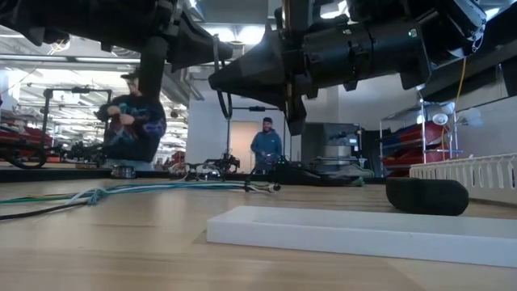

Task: Ziptie cables
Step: Wrap the cable wires with the black zip tie

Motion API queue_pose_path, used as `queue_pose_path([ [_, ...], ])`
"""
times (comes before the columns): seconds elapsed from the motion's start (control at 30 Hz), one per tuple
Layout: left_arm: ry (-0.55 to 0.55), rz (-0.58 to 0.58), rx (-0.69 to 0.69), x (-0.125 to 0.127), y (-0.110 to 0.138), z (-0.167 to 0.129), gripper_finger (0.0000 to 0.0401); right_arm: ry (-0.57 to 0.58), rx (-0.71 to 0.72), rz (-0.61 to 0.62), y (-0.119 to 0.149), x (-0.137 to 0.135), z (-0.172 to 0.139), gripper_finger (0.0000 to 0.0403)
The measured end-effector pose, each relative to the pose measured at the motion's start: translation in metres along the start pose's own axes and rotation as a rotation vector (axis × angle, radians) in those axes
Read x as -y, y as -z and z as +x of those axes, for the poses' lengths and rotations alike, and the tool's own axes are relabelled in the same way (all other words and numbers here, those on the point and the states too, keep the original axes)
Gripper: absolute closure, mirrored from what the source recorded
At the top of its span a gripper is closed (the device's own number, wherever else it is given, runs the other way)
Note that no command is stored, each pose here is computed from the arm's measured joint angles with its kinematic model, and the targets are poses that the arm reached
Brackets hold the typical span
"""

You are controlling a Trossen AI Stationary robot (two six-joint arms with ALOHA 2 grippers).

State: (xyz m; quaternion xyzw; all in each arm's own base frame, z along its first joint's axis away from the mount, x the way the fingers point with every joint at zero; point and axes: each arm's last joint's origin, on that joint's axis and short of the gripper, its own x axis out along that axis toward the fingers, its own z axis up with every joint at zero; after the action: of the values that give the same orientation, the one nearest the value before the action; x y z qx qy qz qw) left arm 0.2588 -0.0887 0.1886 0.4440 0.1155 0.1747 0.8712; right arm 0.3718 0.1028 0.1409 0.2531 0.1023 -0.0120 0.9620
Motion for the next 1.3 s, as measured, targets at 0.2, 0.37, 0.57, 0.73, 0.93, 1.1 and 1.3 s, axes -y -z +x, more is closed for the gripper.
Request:
queue_pose_path([
  [0.2, 0.005, 0.012, 0.008, 0.001, -0.002, -0.002, 0.0401, -0.001, 0.003, 0.012, 0.000, 0.000, 0.000, 0.0403],
  [0.37, 0.005, 0.020, 0.010, 0.001, -0.002, -0.002, 0.0401, 0.004, 0.013, 0.029, -0.001, 0.000, 0.000, 0.0403],
  [0.57, 0.012, 0.037, 0.004, 0.002, -0.001, -0.002, 0.0401, 0.004, 0.063, 0.072, -0.005, -0.001, 0.000, 0.0403],
  [0.73, 0.010, 0.071, -0.013, 0.003, 0.000, -0.002, 0.0401, 0.009, 0.086, 0.148, -0.006, -0.001, 0.000, 0.0403],
  [0.93, 0.010, 0.074, -0.014, 0.003, 0.000, -0.002, 0.0401, 0.007, 0.145, 0.195, -0.012, -0.001, 0.000, 0.0403],
  [1.1, 0.010, 0.080, -0.018, 0.003, 0.000, -0.002, 0.0401, 0.004, 0.170, 0.229, -0.018, 0.003, 0.002, 0.0403],
  [1.3, 0.035, 0.123, -0.036, 0.006, 0.003, -0.002, 0.0401, 0.005, 0.191, 0.249, -0.027, 0.008, 0.006, 0.0403],
])
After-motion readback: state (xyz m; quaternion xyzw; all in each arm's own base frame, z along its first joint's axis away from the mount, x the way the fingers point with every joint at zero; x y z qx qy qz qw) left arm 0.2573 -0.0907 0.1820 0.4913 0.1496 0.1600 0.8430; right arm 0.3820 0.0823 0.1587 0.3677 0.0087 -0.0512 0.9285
